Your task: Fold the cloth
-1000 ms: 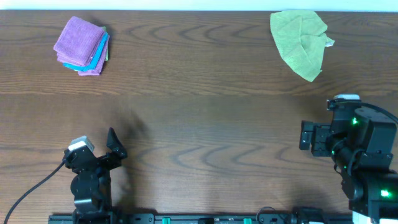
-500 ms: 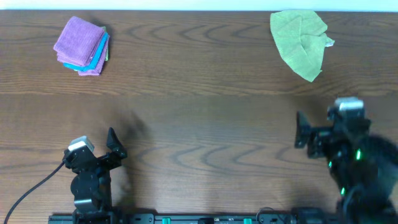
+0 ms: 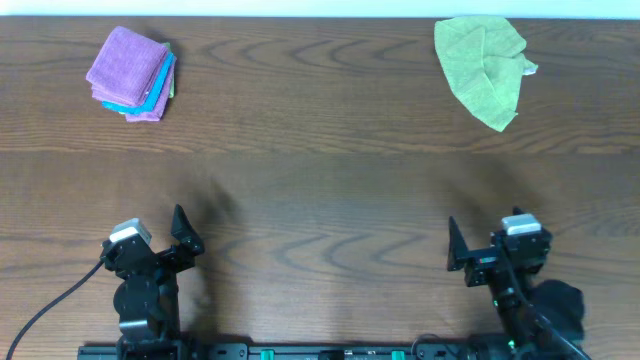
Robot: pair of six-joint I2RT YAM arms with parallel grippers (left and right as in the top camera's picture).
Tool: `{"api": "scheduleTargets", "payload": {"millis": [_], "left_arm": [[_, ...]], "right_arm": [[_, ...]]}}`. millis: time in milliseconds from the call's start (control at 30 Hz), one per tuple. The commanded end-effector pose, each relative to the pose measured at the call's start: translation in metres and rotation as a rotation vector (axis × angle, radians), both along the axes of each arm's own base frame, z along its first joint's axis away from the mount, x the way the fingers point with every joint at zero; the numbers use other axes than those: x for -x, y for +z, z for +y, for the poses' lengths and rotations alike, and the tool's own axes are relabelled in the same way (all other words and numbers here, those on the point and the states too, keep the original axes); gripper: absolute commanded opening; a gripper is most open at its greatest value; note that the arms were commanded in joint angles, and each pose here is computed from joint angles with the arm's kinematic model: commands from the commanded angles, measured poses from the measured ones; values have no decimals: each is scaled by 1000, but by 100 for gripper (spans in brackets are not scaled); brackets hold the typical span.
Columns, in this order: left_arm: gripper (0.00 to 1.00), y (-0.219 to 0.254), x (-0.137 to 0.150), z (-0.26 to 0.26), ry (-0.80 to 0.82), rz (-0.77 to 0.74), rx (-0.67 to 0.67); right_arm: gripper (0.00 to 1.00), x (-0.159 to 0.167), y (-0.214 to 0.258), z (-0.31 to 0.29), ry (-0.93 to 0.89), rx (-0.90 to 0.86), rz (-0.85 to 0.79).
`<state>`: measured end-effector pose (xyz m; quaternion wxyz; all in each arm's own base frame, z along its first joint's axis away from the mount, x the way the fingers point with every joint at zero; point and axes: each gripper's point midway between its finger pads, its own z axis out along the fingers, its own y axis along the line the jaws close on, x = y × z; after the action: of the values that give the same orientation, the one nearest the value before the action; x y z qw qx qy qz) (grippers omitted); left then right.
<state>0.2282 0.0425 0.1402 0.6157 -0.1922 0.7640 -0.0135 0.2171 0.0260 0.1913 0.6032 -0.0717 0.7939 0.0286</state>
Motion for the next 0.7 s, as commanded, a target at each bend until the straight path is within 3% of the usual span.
{"api": "scheduleTargets", "payload": {"millis": [0,367,667], "left_arm": [[95,-12,0,1,10,25,3],[95,-12,0,1,10,25,3],[95,-12,0,1,10,25,3]], "right_arm": [[99,-2,-19,0,6,11,6],[99,-6,-67,-3,-12,17,57],[99,-6,-67,-5,-23,28,54]]}}
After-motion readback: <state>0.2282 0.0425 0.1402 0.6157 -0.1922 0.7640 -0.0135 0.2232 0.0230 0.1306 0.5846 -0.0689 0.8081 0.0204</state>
